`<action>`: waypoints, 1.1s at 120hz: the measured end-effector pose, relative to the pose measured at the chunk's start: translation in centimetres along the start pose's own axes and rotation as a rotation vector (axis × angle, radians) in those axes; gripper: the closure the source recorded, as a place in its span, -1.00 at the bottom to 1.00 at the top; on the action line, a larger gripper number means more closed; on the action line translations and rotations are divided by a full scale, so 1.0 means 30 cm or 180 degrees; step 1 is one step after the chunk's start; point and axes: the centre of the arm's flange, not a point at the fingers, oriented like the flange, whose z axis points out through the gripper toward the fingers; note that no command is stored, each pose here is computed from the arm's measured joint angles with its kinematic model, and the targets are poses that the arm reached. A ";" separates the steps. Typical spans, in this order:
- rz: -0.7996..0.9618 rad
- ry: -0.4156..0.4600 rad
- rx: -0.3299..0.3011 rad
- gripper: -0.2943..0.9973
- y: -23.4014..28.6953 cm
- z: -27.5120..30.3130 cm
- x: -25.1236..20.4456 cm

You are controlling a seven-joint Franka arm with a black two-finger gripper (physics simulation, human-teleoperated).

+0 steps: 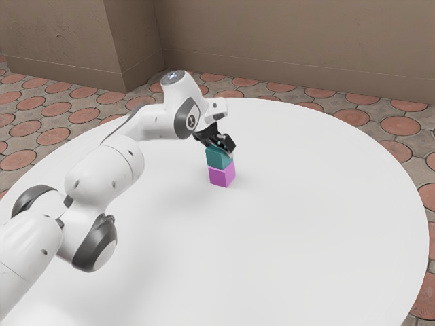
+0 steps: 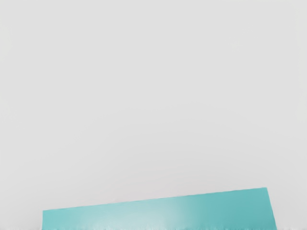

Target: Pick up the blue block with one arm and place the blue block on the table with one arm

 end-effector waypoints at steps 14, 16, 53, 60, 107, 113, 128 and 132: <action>-0.0018 -0.0028 -0.0019 -0.54 -0.002 0.012 -0.007; -0.0022 -0.0034 -0.0024 -0.54 -0.003 0.016 -0.009; -0.0044 -0.0044 -0.0052 -0.15 -0.002 0.017 -0.010; -0.0050 -0.0040 -0.0054 -0.14 -0.002 0.015 -0.010; -0.0003 0.0098 -0.0076 0.05 0.073 -0.076 0.047; 0.0071 0.0137 -0.0141 0.02 0.158 -0.095 0.069; 0.0238 0.0090 -0.0460 -0.09 0.421 -0.039 0.071; 0.0256 0.0047 -0.0522 -0.14 0.465 -0.009 0.060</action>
